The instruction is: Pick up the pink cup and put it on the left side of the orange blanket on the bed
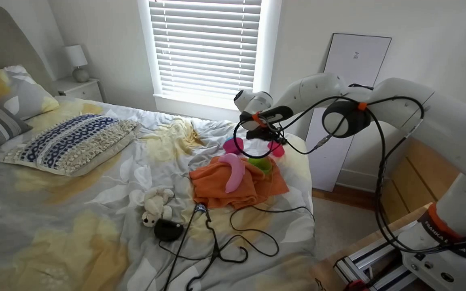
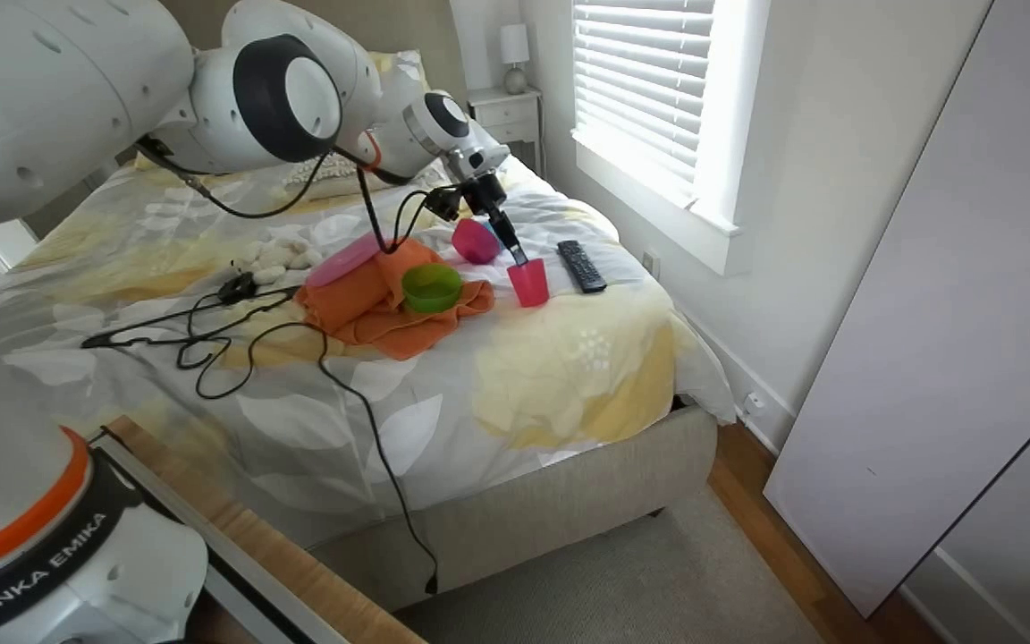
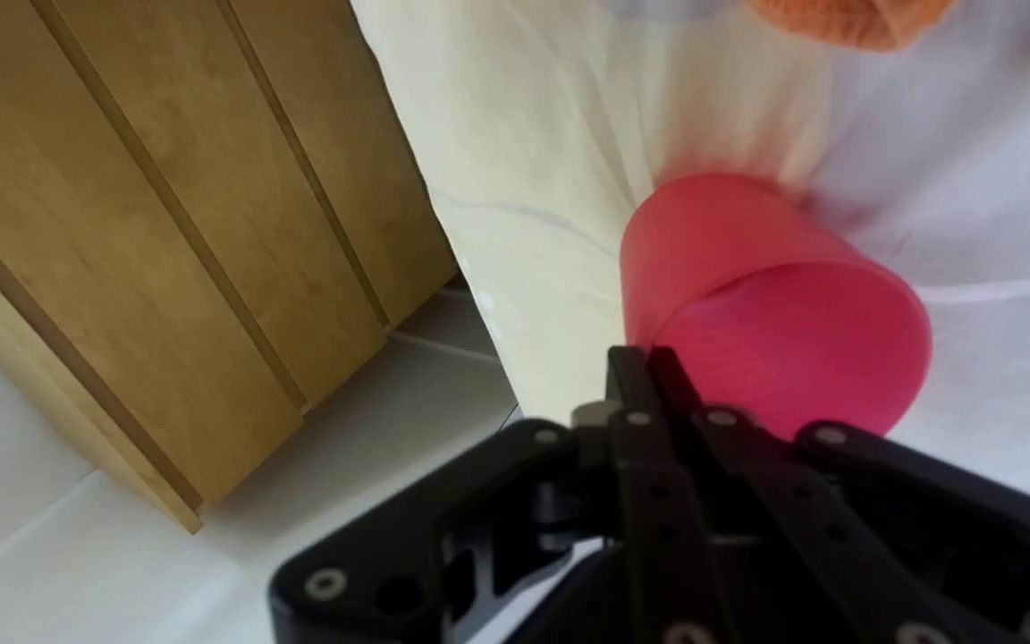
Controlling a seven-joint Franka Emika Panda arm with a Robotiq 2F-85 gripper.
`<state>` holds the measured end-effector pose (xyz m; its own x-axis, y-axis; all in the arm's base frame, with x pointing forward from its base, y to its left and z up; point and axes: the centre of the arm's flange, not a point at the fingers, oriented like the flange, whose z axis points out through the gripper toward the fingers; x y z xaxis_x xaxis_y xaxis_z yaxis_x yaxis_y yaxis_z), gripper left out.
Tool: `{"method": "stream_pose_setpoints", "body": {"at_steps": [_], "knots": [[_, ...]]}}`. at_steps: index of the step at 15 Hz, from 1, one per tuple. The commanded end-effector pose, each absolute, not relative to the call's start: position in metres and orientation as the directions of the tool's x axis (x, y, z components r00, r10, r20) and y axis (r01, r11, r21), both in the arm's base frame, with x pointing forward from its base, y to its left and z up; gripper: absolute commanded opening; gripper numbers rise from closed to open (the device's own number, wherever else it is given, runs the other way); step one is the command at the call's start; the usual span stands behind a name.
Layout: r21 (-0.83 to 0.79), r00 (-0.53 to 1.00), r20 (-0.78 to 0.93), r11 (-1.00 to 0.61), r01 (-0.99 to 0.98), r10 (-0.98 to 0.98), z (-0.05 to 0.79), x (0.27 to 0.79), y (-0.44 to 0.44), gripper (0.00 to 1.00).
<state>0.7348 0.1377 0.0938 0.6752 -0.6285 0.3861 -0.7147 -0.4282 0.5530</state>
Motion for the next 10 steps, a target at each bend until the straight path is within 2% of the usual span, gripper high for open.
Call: {"method": "stream_pose_setpoints", "body": {"at_steps": [1,5,10], "knots": [[0.539,0.678,0.228,-0.489,-0.685,-0.698,0.13,0.735,0.134,0.01],[0.537,0.728,0.058,-0.594,-0.599,-0.683,0.195,0.704,0.128,0.01],[0.437,0.818,-0.103,-0.765,-0.473,-0.566,0.259,0.665,0.13,0.01]]}}
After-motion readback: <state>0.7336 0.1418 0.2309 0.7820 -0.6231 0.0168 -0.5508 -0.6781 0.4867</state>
